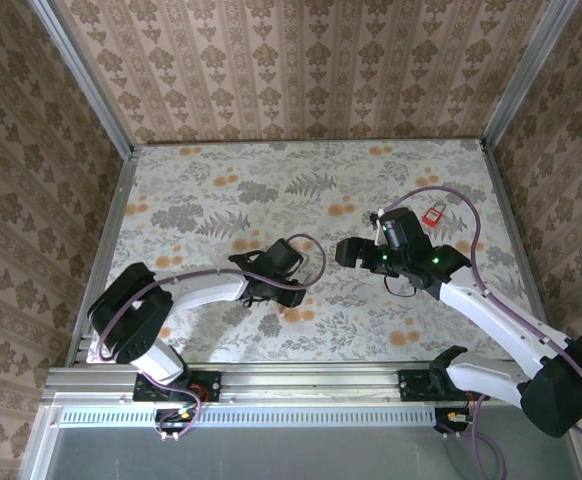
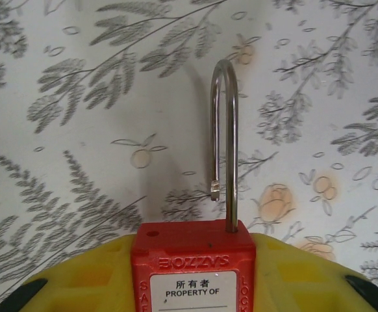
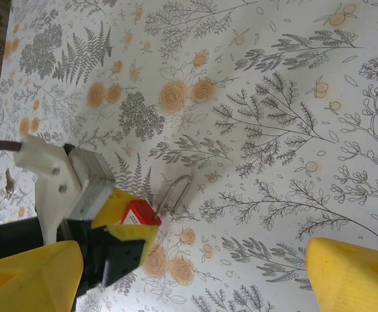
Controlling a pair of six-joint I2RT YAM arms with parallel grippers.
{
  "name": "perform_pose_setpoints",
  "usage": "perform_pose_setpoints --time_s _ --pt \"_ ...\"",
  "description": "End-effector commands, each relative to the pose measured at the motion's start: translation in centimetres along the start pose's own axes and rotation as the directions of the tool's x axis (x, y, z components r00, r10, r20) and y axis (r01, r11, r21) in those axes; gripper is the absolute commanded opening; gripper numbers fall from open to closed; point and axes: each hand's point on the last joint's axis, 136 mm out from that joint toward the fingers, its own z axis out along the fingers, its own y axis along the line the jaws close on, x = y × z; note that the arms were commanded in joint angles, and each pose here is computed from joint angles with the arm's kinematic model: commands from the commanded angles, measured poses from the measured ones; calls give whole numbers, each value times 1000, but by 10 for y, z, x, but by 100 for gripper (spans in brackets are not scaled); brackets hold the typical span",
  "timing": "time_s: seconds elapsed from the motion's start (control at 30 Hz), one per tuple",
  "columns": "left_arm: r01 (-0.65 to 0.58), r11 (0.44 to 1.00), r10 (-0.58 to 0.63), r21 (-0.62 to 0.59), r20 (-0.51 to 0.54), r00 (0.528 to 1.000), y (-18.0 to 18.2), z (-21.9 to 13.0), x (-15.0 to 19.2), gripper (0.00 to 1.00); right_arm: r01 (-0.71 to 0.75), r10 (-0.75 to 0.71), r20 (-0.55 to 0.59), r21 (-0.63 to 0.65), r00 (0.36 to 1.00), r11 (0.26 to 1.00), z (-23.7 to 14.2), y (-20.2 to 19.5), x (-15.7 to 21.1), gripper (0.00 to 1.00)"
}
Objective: Unlock with the key
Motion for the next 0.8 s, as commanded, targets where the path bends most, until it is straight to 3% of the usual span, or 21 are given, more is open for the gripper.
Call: perform_pose_setpoints --time_s 0.0,0.23,0.43,0.7,0.73,0.77 --pt "56 998 -56 -17 -22 998 9 -2 -3 0 19 -19 13 28 1000 999 -2 -8 2 90" --pt "100 983 -111 -155 -63 992 38 5 5 0 29 -29 7 63 1000 998 -2 -17 5 90" --pt "151 942 -178 -299 -67 982 60 8 5 0 31 -31 -2 205 1000 978 -10 -49 1 91" --pt "248 886 -293 -391 -58 954 79 11 7 0 -4 -2 25 225 1000 974 -19 -64 -12 91" --pt "258 881 -304 -397 -56 951 80 11 7 3 -6 0 27 222 1000 975 -19 -63 -13 91" --pt "269 879 -314 -395 -53 948 79 10 6 14 -9 3 30 219 1000 976 -19 -63 -15 91"
